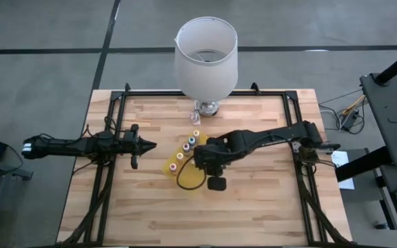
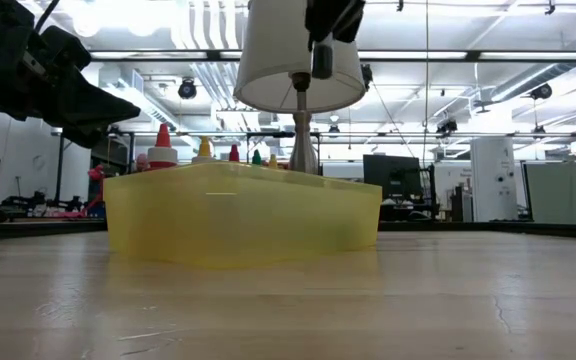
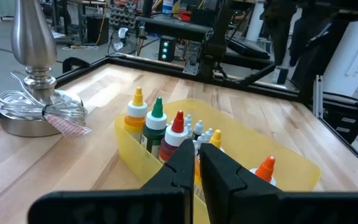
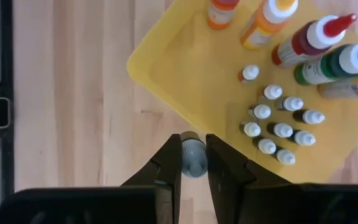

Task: Pick & Place food coloring
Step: Put the small red food coloring bottle into the yellow bin

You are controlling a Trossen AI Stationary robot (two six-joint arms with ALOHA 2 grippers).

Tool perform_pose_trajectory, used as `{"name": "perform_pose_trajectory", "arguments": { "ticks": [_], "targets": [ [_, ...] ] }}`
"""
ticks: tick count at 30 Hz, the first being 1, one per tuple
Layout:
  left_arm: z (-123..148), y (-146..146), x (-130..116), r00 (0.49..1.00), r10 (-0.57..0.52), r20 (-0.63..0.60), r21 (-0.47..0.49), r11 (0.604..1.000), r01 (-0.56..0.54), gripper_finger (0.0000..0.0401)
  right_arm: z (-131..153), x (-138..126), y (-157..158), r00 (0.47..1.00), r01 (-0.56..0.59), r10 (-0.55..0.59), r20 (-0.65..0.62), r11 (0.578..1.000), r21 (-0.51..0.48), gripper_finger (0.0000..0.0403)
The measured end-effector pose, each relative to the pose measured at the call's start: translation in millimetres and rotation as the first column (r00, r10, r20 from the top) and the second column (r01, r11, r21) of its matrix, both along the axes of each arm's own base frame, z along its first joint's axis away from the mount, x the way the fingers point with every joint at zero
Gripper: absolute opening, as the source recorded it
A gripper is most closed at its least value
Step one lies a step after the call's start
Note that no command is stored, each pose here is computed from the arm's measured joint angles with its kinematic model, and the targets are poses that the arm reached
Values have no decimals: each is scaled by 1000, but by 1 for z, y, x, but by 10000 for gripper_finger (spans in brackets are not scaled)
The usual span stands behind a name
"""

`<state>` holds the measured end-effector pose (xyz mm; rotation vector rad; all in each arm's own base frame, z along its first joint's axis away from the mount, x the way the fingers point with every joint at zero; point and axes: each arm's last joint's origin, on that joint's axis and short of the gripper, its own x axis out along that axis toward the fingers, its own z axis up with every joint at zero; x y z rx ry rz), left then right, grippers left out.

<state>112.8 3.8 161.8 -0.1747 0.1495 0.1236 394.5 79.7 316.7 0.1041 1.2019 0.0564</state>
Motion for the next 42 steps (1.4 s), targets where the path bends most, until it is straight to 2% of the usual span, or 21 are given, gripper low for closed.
{"name": "perform_pose_trajectory", "arguments": {
  "ticks": [6,14,22,28,33,42],
  "targets": [
    [0,0,0,1000,0,-1,0,1000,0,0,-1,20,-1,1000,6,-6,4,1000,-2,45],
    [0,0,0,1000,0,-2,0,1000,0,0,-17,44,0,1000,13,-13,-9,1000,0,45],
    [0,0,0,1000,0,-4,0,1000,0,0,-36,54,-16,997,60,-60,-56,998,-2,45],
    [0,0,0,1000,0,-4,0,1000,0,0,-52,62,-33,982,162,-160,-103,987,8,45],
    [-1,0,0,1000,0,-5,0,1000,0,0,-63,67,-45,972,198,-196,-130,980,4,45],
    [0,0,0,1000,0,-5,0,1000,0,0,-82,73,-47,953,253,-246,-176,967,21,45]
  ]
}}
